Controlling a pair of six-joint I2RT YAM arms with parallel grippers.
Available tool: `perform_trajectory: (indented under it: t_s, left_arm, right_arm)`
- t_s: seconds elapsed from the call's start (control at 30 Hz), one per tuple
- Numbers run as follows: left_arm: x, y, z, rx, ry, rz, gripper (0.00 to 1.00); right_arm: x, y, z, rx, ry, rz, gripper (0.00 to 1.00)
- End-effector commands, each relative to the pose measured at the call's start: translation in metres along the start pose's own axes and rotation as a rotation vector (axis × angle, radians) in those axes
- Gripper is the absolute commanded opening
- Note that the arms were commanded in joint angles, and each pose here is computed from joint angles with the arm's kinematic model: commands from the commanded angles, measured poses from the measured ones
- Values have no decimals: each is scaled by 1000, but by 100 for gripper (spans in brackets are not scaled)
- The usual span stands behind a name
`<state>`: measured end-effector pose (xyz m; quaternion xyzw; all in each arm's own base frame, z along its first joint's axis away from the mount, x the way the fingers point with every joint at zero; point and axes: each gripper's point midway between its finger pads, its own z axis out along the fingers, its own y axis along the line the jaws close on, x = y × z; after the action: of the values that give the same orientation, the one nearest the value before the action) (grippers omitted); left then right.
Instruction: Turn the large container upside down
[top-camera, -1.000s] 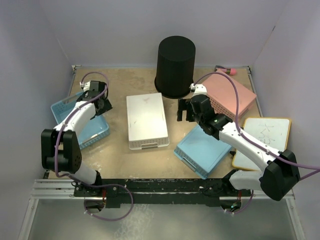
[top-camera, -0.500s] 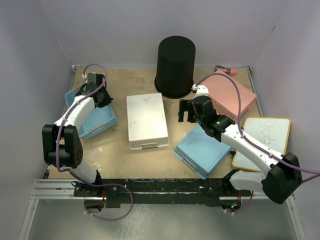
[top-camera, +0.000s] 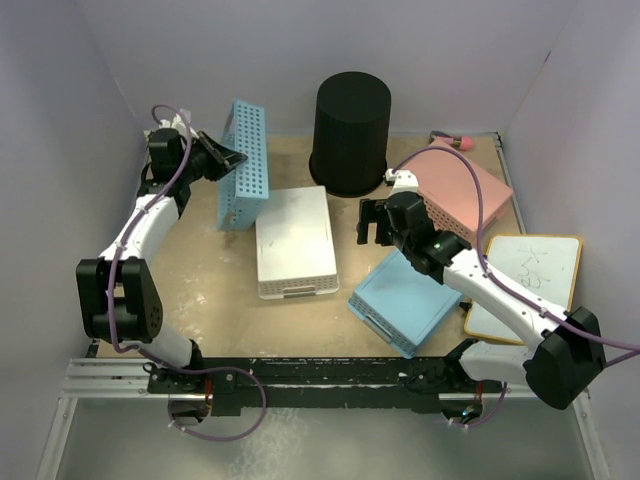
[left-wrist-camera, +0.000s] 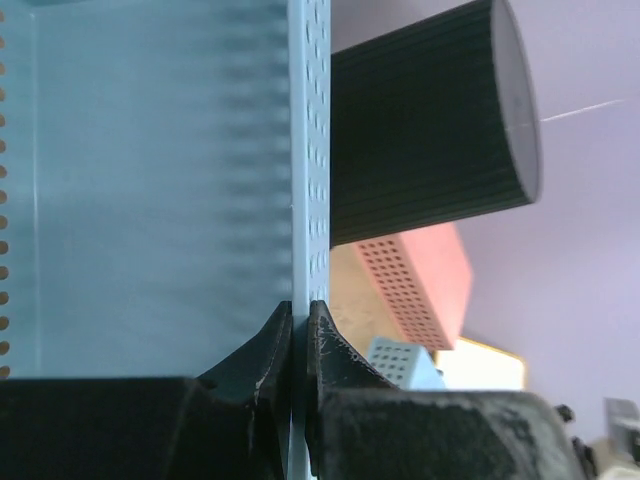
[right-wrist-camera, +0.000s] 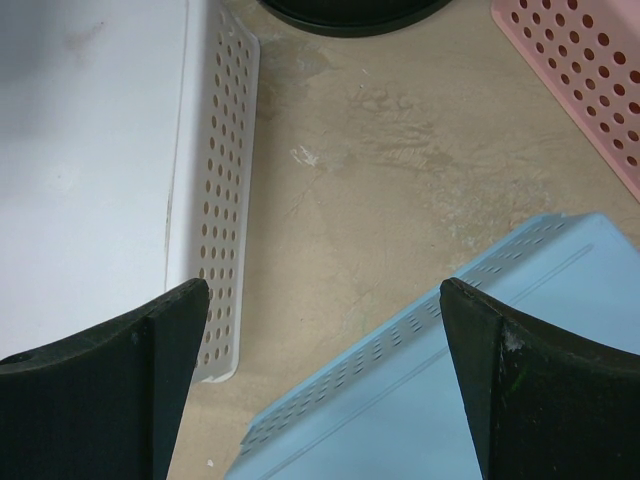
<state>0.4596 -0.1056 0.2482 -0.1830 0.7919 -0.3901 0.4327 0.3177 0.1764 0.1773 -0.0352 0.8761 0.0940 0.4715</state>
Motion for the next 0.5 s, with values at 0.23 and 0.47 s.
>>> perform_trajectory:
  t_s: [0.23,0.47]
  left_arm:
    - [-25,-10,-20,364,-67,-257,0]
    - [-14,43,-17,198,-57,-296,0]
  right_arm:
    - [-8,-1,-4,-4,-32,26,100]
    - [-7,-1,-5,-3,-31,23,100]
